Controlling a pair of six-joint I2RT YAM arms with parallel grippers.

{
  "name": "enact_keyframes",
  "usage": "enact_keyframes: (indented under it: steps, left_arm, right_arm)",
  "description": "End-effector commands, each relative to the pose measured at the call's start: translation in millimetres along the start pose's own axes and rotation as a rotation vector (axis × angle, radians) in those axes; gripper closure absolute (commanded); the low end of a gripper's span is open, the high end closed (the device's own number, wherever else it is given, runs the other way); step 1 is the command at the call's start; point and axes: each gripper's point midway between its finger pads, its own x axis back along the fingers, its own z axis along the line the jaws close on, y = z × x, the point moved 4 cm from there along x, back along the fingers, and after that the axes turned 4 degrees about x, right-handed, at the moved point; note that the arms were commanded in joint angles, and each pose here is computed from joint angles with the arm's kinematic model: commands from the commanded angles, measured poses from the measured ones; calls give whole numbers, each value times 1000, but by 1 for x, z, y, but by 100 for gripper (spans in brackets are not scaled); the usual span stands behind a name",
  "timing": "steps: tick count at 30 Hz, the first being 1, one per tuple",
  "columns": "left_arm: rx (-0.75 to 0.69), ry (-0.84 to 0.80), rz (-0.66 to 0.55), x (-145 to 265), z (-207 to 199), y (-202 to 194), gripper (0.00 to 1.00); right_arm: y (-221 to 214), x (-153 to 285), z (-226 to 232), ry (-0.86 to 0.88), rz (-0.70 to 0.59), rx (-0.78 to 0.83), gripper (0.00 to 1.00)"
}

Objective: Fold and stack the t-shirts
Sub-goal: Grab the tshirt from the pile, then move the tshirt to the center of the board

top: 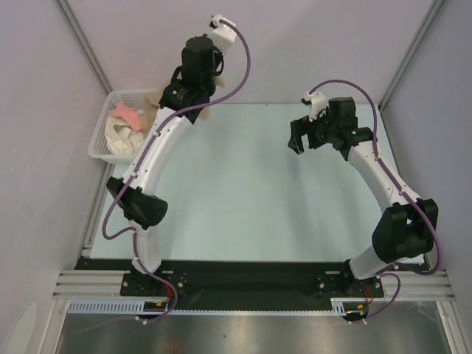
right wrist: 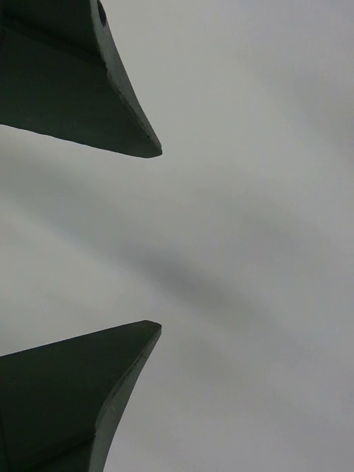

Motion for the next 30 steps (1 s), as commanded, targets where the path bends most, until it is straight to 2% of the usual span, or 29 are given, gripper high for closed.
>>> enact_keyframes:
  steps: [1, 5, 11, 14, 15, 17, 18, 20, 22, 23, 24, 25, 26, 27, 29, 30]
  left_arm:
    - [151, 6, -248, 66, 42, 85, 100]
    - [117, -62, -329, 101, 16, 110, 100]
    - [97, -106, -434, 133, -3, 140, 100]
    - [78, -162, -473, 145, -27, 149, 100]
    - [55, -183, -456, 142, -37, 145, 81]
    - [40, -211, -428, 138, -54, 137, 39]
    - [19, -225, -390, 131, -66, 125, 23]
    - [44, -238, -334, 122, -78, 110, 17]
    - [42, -282, -213, 103, -87, 72, 13]
    - [116, -285, -134, 87, -84, 50, 12]
    - [79, -334, -14, 81, -94, 16, 11]
    - [81, -378, 45, 76, -101, -2, 11]
    - [105, -391, 103, 74, -103, -19, 11]
    - [68, -413, 197, 68, -109, -55, 11]
    - [56, -493, 208, 78, -109, -70, 11]
    - [27, -516, 252, 78, -116, -93, 10]
  right_arm:
    - [17, 15, -3, -20, -75, 17, 0]
    - [16, 18, -6, -34, -74, 18, 0]
    - [12, 23, -18, -75, -75, 0, 0]
    - [10, 28, -27, -102, -76, -20, 0]
    - [10, 30, -29, -111, -78, -23, 0]
    - [9, 36, -38, -145, -84, -33, 0]
    - [10, 40, -42, -158, -91, -35, 0]
    - [9, 48, -48, -173, -88, -21, 0]
    - [3, 51, -51, -193, -76, -9, 0]
    - [-1, 57, -53, -218, -62, 26, 0]
    - [-5, 60, -52, -221, -49, 42, 0]
    - [-19, 59, -48, -207, -17, 54, 0]
    - [-26, 68, -38, -177, -7, 85, 1]
    - [-33, 72, -31, -147, 8, 148, 2]
    - [-67, 74, -3, -21, 78, 202, 4]
    - [-70, 82, 12, 33, 71, 298, 5]
